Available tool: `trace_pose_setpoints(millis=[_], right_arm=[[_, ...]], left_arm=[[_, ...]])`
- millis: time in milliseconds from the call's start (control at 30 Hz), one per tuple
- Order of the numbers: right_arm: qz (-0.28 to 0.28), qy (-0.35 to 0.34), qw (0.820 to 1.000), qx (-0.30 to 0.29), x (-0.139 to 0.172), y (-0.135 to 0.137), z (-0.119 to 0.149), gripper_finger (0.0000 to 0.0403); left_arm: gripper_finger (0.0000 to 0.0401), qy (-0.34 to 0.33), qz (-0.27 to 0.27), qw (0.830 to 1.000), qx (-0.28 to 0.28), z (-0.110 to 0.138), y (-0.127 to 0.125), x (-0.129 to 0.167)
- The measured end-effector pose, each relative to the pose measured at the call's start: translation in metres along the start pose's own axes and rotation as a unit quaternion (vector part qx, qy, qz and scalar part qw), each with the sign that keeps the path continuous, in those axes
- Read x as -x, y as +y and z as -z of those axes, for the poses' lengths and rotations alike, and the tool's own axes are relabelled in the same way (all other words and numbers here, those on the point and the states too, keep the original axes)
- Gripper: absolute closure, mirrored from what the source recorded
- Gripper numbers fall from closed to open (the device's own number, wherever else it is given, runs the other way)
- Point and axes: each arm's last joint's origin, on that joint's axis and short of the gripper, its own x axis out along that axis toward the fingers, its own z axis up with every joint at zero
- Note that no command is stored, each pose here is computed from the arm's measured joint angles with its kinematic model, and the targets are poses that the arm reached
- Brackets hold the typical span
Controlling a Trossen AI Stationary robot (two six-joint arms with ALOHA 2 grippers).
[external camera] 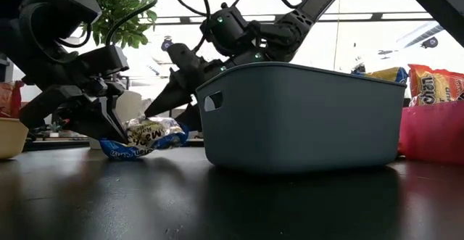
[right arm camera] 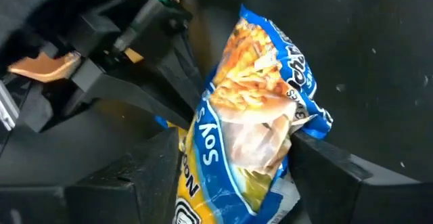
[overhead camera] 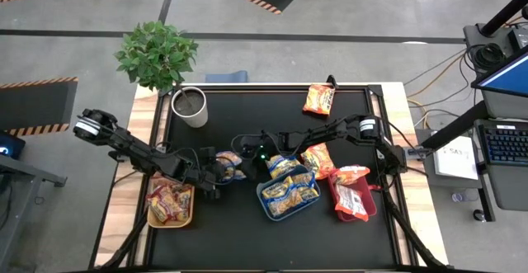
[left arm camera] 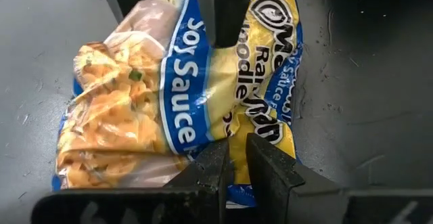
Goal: Sort Maruchan noodles
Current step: Put the left blue noodle pack into the blue bin
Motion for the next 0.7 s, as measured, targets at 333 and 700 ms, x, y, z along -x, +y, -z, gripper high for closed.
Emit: trace_pose_setpoints(millis=[333,700], right_arm=[[-0.009,-0.007,1.000,0.020,-0.0005,0.0031,-0.0009,0.0225],[-0.011,-0.009,0.999,0.032,-0.0003,0.0035,-0.0013,0.0365]], left_arm=[[0.0361,-0.001,0.000,1.000,0.000,-0.0003,-0.0001,0.0000],[0.0361,-0.007,0.002,1.000,-0.001,-0.0013,-0.0005,-0.0002]])
